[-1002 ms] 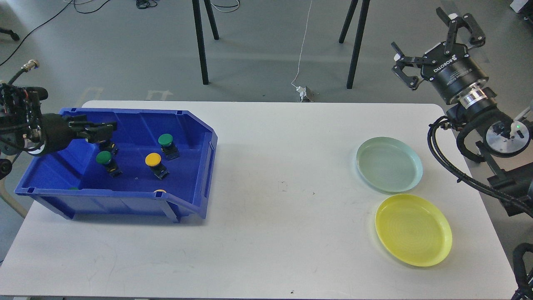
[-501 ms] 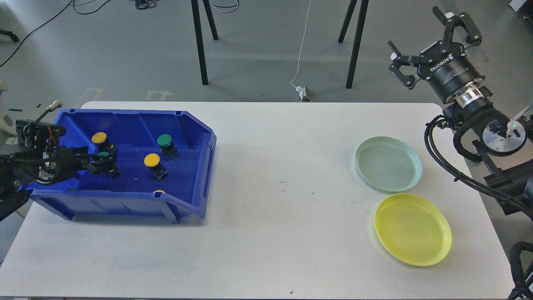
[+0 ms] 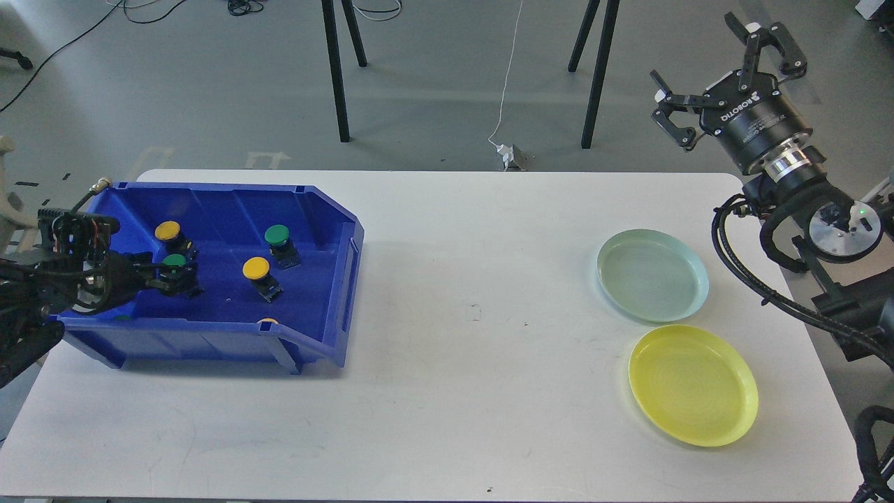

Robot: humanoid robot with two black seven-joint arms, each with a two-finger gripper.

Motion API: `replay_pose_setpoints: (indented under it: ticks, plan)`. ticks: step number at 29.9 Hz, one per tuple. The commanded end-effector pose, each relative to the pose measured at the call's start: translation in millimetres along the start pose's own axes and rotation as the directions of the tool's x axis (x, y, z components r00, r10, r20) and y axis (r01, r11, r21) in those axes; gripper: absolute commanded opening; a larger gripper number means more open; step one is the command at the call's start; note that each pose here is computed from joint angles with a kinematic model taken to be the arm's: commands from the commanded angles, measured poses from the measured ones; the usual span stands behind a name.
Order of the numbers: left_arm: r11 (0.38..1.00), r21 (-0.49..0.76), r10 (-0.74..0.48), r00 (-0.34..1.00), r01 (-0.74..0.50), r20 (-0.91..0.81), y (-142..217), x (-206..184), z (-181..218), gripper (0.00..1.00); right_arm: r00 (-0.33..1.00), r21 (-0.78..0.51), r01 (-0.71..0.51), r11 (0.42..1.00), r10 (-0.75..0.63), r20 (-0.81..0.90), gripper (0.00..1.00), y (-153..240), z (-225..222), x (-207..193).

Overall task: Pass button and place on color plate
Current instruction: 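Lower the left gripper into the bin and grasp a green-topped button, then lift the green button and bring it toward the open right gripper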

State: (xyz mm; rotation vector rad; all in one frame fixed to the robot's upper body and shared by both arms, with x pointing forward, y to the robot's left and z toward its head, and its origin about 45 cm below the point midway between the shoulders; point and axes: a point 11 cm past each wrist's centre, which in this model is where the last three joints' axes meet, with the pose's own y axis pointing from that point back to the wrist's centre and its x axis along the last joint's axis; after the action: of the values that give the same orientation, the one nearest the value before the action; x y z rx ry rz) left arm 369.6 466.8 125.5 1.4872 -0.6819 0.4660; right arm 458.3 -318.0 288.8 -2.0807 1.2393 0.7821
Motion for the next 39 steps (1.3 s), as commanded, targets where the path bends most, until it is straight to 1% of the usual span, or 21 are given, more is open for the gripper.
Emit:
replay_pose_setpoints:
  ticks: [1,9,11,13,14,20,25,29,31,33,35,37,39]
  plan:
    - [1.0,-0.018,-0.004,1.0,0.004,0.003,-4,-1,5,0.71,1.0,0.002,-0.003,1.0,0.003,-0.002,1.0,0,-1,1]
    - [1.0,0.005,-0.003,1.0,0.003,-0.014,-8,-2,0,0.68,1.0,0.007,-0.008,1.0,0.008,-0.011,1.0,1,-6,2]
    - [1.0,-0.009,-0.006,1.0,0.006,-0.012,-7,-3,0,0.63,1.0,0.008,-0.007,1.0,0.007,-0.011,1.0,1,-7,2]
    - [1.0,-0.013,-0.004,1.0,0.003,-0.01,-7,-2,1,0.53,1.0,0.008,-0.007,1.0,0.007,-0.011,1.0,1,-7,2]
    - [1.0,-0.013,-0.005,1.0,0.005,-0.009,-7,-2,0,0.5,1.0,0.008,-0.008,1.0,0.008,-0.011,1.0,1,-7,2]
    - [1.0,-0.011,-0.003,1.0,0.003,-0.012,-7,0,0,0.36,1.0,0.004,-0.007,1.0,0.008,-0.018,1.0,1,-6,2]
    - [1.0,-0.011,0.0,1.0,-0.001,-0.013,-7,1,0,0.35,1.0,0.005,-0.007,1.0,0.007,-0.02,1.0,0,-7,1]
    - [1.0,-0.019,0.007,1.0,-0.007,-0.013,-7,4,2,0.28,1.0,0.005,-0.007,1.0,0.007,-0.02,1.0,0,-7,1]
    - [1.0,-0.027,0.012,1.0,-0.012,-0.013,-8,6,5,0.27,1.0,0.005,-0.007,1.0,0.007,-0.02,1.0,0,-7,1]
    - [0.999,-0.041,0.028,1.0,-0.028,-0.007,-6,15,8,0.27,1.0,0.006,-0.006,1.0,0.006,-0.022,1.0,0,-8,1]
    - [0.997,-0.06,0.055,0.998,-0.055,0.001,2,29,9,0.27,1.0,0.007,-0.007,1.0,0.007,-0.024,1.0,1,-10,1]
    - [0.996,-0.053,0.078,0.997,-0.077,0.005,21,38,-6,0.27,0.999,0.008,-0.009,1.0,0.009,-0.031,1.0,2,-13,2]
    - [0.993,-0.072,0.099,0.995,-0.098,0.019,39,47,-10,0.27,0.999,0.009,-0.009,1.0,0.009,-0.034,1.0,2,-14,1]
